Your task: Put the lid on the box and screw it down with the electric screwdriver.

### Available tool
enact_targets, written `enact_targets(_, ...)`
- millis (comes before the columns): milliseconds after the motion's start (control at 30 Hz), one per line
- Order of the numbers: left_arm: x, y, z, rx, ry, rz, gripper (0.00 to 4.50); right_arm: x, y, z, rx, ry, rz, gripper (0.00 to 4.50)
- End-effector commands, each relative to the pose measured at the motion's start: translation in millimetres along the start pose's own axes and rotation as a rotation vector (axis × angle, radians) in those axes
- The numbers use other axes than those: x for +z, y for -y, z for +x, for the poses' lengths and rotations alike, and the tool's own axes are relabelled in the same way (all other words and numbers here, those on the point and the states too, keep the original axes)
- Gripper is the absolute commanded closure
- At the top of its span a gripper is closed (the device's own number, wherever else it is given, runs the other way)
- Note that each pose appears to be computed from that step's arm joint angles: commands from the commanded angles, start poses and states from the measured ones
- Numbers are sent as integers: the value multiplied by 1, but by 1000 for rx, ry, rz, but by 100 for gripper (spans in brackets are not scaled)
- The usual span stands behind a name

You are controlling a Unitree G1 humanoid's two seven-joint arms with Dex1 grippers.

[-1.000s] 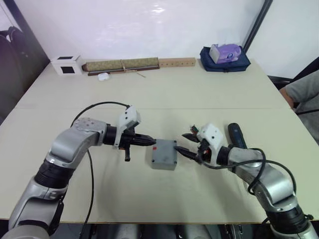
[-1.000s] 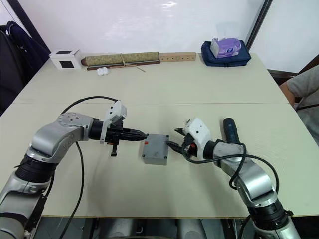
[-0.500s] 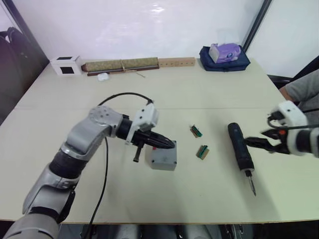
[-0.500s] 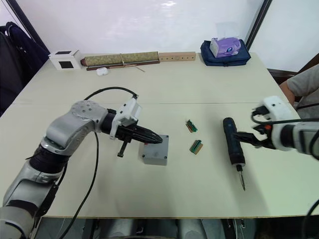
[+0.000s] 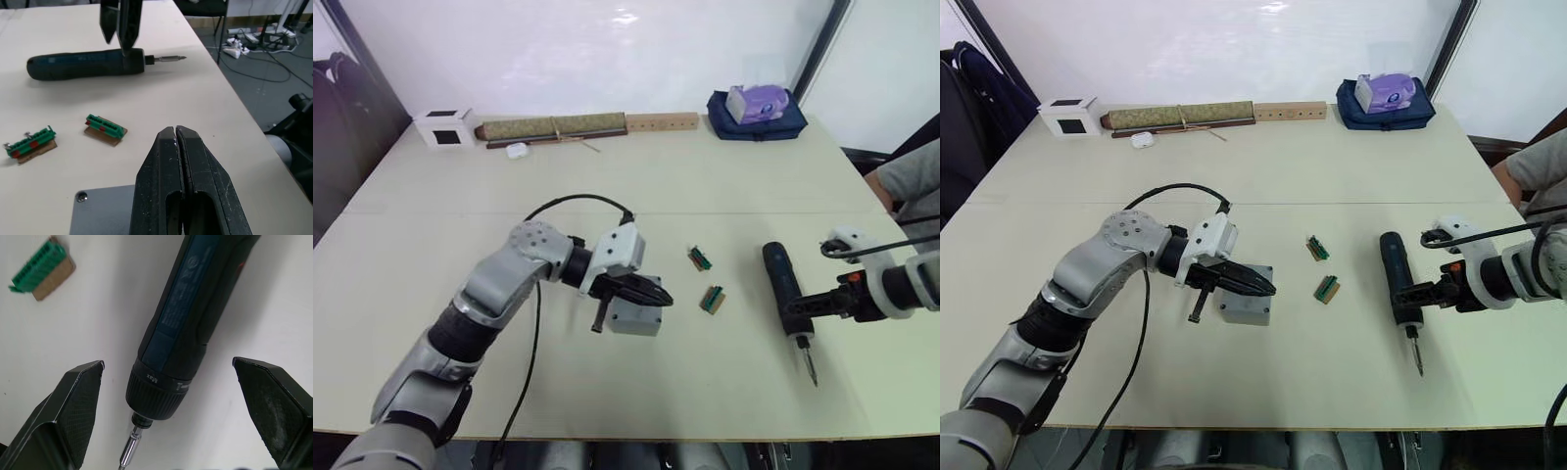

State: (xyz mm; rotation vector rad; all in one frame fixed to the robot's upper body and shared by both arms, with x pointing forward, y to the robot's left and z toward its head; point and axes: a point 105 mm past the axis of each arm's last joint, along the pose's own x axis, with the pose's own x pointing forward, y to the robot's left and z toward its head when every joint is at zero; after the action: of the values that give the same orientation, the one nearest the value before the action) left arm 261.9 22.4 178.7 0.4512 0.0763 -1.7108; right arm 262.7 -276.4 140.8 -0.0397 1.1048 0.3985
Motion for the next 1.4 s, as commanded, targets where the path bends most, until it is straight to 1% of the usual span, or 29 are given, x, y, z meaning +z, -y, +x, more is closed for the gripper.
enact_targets(33, 8, 3, -2, 18, 23, 21, 450, 0, 2, 5, -8, -16, -16, 7)
enact_targets(200, 10, -3, -9, 84, 50, -15, 450, -9, 5, 27, -16, -79, -41, 7)
enact_targets(300, 8, -4, -12, 104, 48, -33, 450, -8, 1, 32, -2, -89, -82, 82)
enact_targets(400, 7, -3, -12, 107, 53, -48, 450, 2, 6, 34, -28, -65, -80, 177)
enact_targets(433, 6, -3, -11, 109, 53, -50, 450, 3, 7, 34, -36, -64, -81, 217)
enact_targets(500, 6, -4, -10, 113, 55, -53, 450, 4, 10, 35, -57, -70, -94, 272)
enact_targets(567, 6, -6, -10, 119, 56, -53, 450, 4, 13, 36, -70, -75, -121, 272)
enact_targets(700, 4, -13, -17, 154, 47, -57, 450, 21, 34, 25, -149, -10, -149, 272)
enact_targets(767, 1, -21, -25, 191, 33, -66, 450, 53, 31, 10, -110, 151, -171, 272)
enact_targets(833, 0, -25, -30, 209, 26, -72, 450, 69, 27, 2, -77, 233, -178, 272)
enact_targets(933, -3, -29, -37, 227, 19, -79, 450, 97, 10, -11, 9, 425, -228, 272)
enact_targets(967, -5, -32, -42, 249, 14, -99, 450, 129, -8, -31, 59, 690, -223, 272)
enact_targets(1000, -7, -34, -46, 263, 12, -113, 450, 146, -16, -50, 90, 874, -188, 272)
enact_targets(1033, -8, -36, -49, 274, 15, -134, 450, 159, -27, -70, 93, 1083, -195, 272)
enact_targets(1067, -9, -37, -52, 280, 17, -147, 450, 164, -34, -83, 86, 1220, -189, 272)
enact_targets(1100, -10, -37, -54, 283, 19, -155, 450, 162, -40, -80, 84, 1255, -147, 272)
enact_targets(1133, -10, -37, -53, 284, 20, -167, 450, 160, -55, -78, 155, 1312, -80, 272)
enact_targets(1200, -11, -37, -50, 280, 9, -183, 450, 153, -90, -85, 336, 1449, -28, 272)
enact_targets(1233, -13, -35, -50, 274, -1, -187, 450, 149, -102, -86, 368, 1473, -29, 272)
enact_targets(1300, -18, -32, -49, 256, -32, -192, 450, 142, -124, -84, 385, 1488, -69, 272)
enact_targets(1367, -24, -28, -48, 239, -69, -192, 450, 137, -136, -79, 395, 1488, -74, 272)
enact_targets(1400, -27, -27, -48, 234, -87, -190, 450, 135, -140, -76, 371, 1482, -102, 272)
